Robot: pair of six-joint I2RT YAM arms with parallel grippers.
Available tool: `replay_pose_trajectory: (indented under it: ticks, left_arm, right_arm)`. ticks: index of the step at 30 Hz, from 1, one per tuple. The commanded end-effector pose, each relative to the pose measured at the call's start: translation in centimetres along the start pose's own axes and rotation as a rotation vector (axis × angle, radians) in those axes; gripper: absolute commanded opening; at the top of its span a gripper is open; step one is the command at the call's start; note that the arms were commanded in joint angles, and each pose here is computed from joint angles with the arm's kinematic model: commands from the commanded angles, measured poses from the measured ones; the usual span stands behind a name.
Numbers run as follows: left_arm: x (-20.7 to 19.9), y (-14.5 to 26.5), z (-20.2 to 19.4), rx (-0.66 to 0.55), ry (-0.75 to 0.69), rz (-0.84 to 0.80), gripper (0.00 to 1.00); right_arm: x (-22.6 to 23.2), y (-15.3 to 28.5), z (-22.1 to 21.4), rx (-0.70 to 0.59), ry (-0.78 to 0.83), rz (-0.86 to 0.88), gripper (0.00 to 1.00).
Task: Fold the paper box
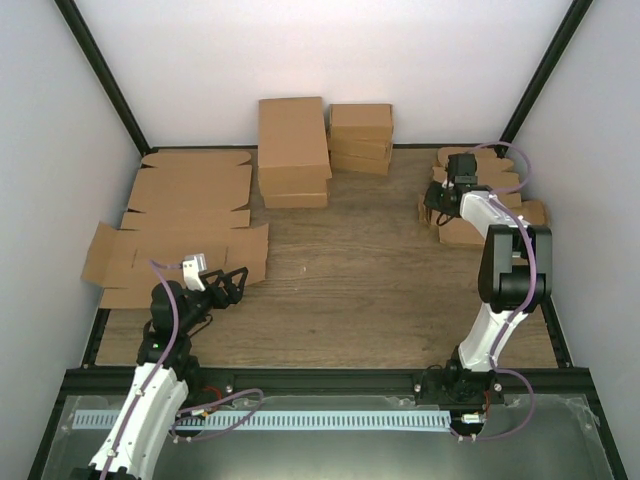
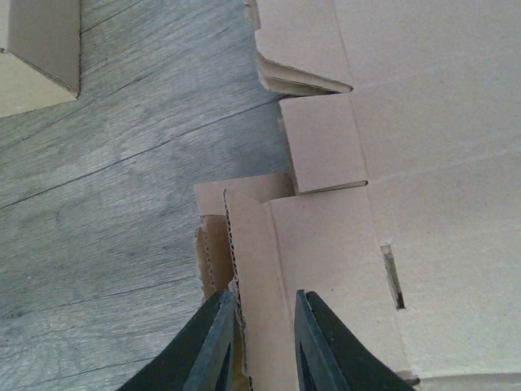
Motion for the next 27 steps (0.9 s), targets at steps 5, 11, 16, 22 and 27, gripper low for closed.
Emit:
replay_pose_trajectory:
  ticks: [5, 11, 16, 22, 27]
  left_arm:
    - [-0.3, 0.0, 0.3, -0.022, -0.028, -0.014, 1.00]
    - [-0.2, 0.0, 0.3, -0.021, -0.029, -0.012, 1.00]
    - [-0.2, 0.0, 0.3, -0.021, -0.028, -0.011, 1.00]
    - [-0.2, -0.1, 0.3, -0.021, -0.028, -0.009, 1.00]
    - [-0.2, -0.1, 0.4, -0.021, -0.028, -0.009, 1.00]
  right_arm:
    - [-1.3, 0.2, 1.2, -0.023, -0.021, -0.040, 0.21]
    - [-0.7, -0.2, 1.1, -0.007, 0.004, 0.027, 0.20]
    - [-1.0, -0.8, 0.9, 0.019, 0.024, 0.002, 0.11]
    - [-0.6, 0.3, 1.4, 0.003, 0.039, 0.032, 0.01]
    - [-0.5, 3.1, 2.2, -0.043, 0.050, 0.017, 0.01]
Point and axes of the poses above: each gripper's point midway between its finger pads, its own y axis back along the fingers, its own x axis along the line the jaws close on, z = x × y, the point moved 9 cm from there along y, back along the fingers, and after that the axes turned 7 degrees about y, right-handed, at the moved point
